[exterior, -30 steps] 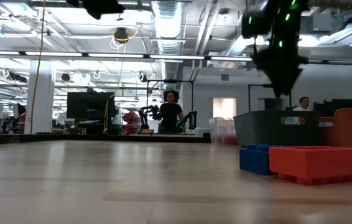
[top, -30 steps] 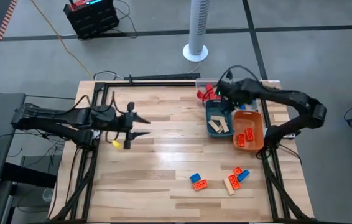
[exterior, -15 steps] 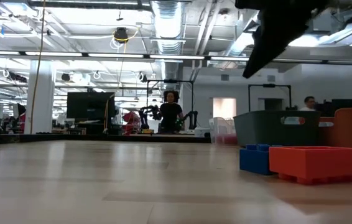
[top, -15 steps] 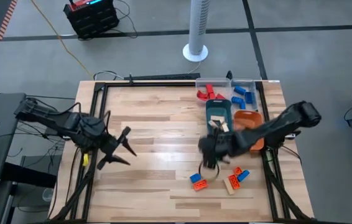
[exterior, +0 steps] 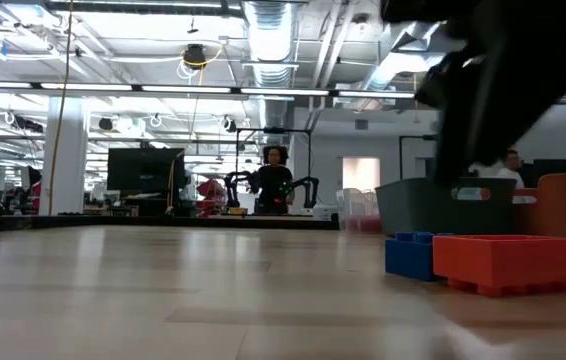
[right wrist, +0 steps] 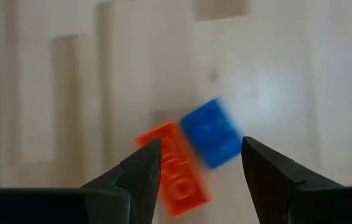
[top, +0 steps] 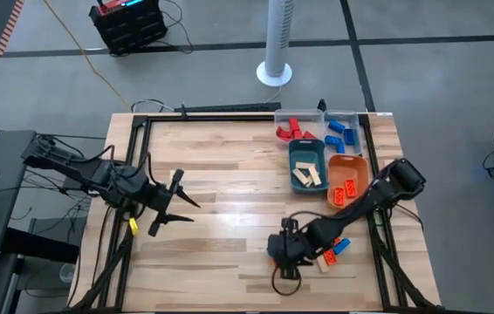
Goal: Sort blocks
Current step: Put the 8 stud orange game piece into the orange bin
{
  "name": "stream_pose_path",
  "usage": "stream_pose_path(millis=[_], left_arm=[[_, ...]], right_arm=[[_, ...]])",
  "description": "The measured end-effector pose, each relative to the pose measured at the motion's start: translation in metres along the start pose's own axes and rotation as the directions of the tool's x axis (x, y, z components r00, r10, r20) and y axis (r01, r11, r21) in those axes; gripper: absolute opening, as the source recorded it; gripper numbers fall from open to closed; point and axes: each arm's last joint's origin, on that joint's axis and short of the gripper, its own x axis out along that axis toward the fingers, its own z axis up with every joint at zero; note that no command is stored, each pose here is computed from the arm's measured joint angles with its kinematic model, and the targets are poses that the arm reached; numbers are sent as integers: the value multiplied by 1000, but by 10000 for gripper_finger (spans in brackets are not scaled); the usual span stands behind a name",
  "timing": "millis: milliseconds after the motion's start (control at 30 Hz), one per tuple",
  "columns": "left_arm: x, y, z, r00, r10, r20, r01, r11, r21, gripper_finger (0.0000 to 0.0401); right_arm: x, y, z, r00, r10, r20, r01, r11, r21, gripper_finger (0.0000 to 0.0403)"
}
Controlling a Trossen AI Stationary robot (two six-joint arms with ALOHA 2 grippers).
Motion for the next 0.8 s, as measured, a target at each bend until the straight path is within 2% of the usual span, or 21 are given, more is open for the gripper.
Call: stream_pose_path(millis=[167, 400, 633, 800], left_arm=[[2, -1, -1, 1000, -4, -15, 3, 999, -41, 179], [2, -1, -2, 1000, -8, -19, 8, 1000, -13, 179], [2, -1, -2, 1000, -7, -22, 7, 1000, -9, 179], [2, -2, -3, 999, -7, -37, 7, 1000, -15, 179]], right_arm=[[-1, 19, -10, 999, 29, -14, -29, 1000, 8, 230], [-2, 24, -16, 999, 25, -29, -24, 1000, 10, 260], [13, 23, -15, 998, -12, -59, 6, 995, -102, 262], [17, 24, -20, 995, -40, -88, 28, 991, -132, 261]])
